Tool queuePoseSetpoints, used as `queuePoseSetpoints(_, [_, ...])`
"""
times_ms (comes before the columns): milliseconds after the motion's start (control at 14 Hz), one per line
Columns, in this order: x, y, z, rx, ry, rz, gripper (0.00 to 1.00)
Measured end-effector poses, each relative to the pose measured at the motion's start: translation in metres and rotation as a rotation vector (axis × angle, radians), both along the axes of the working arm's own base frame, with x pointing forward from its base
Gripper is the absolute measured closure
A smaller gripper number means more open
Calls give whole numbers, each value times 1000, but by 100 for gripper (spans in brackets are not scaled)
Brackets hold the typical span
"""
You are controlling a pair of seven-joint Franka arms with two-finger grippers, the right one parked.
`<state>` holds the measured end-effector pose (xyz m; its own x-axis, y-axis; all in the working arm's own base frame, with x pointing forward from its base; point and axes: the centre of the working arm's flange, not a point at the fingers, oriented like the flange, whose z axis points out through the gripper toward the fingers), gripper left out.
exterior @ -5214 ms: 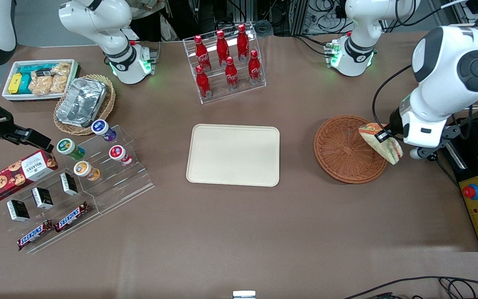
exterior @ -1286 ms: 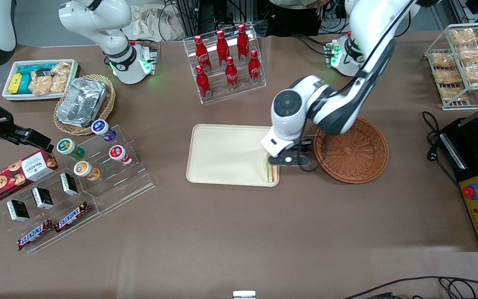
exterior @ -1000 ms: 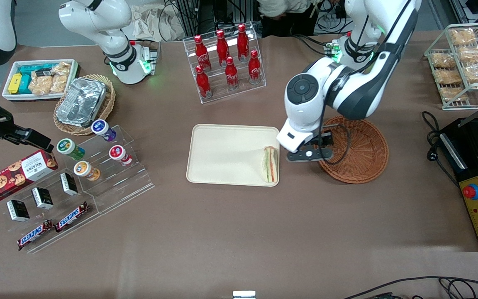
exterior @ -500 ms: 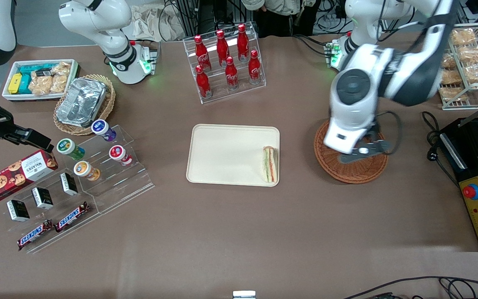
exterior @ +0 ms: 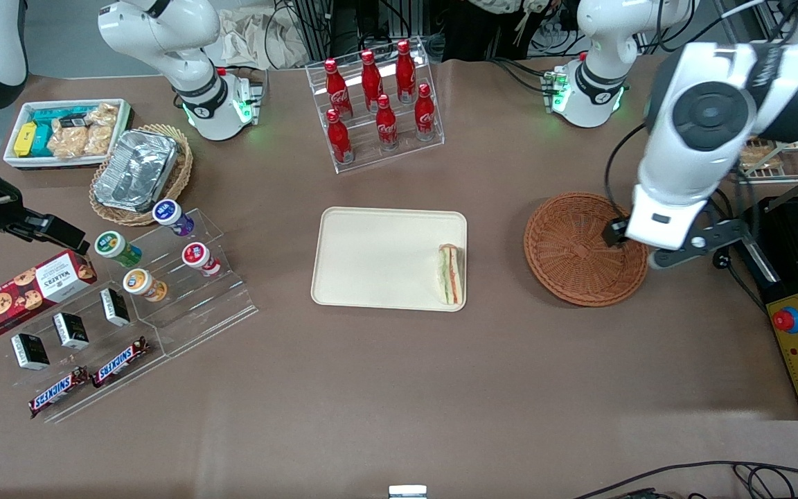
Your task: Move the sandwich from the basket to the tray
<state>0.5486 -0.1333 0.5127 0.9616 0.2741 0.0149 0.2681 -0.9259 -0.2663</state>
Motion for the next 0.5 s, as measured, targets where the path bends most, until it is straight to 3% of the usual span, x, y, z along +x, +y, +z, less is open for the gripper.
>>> queuePoseSetpoints(143, [-8, 23, 14, -45, 65, -59, 0])
queuePoseSetpoints(214, [-10, 42, 27, -85, 71, -77, 0])
queuePoseSetpoints(357, [-20, 85, 60, -164, 55, -91, 0])
queuePoseSetpoints(500, [-36, 115, 85, -201, 43, -88, 0])
